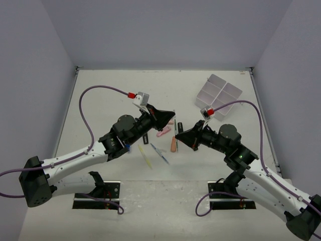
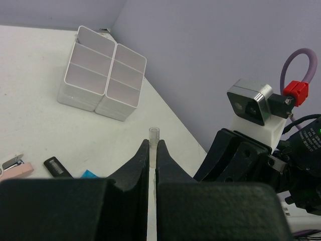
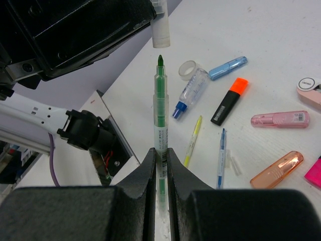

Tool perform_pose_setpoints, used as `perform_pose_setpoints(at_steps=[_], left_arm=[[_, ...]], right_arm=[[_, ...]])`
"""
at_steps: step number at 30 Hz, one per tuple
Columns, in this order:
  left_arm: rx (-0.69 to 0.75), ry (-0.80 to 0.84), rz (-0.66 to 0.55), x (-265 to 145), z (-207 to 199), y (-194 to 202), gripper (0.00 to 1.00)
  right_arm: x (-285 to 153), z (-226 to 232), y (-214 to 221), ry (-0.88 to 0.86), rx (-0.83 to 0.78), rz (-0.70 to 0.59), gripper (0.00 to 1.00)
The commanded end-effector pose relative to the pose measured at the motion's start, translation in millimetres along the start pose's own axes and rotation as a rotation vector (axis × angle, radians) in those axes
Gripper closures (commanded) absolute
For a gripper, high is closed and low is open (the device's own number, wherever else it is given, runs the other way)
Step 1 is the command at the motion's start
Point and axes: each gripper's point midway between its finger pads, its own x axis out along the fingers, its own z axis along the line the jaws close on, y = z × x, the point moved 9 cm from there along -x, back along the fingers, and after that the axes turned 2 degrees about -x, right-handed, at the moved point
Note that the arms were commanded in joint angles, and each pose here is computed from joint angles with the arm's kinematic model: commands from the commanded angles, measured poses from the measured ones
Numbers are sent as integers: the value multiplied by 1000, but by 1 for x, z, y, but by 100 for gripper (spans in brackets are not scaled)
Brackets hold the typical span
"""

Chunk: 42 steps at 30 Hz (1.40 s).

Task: Sort the stationery into containers
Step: Close the pen cap on the pen.

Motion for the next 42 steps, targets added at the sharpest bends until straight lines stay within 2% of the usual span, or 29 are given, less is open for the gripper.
perform_pose_setpoints(at_steps=[1, 31, 42], left_arm=[[6, 37, -68, 1, -13, -21, 100], [-23, 65, 16, 5, -6, 3, 100], [-69, 68, 44, -5, -2, 12, 100]], right_arm=[[-2, 7, -13, -12, -34, -47, 100], [0, 10, -29, 32, -55, -97, 100], [-1, 27, -67, 21, -114, -213, 100]])
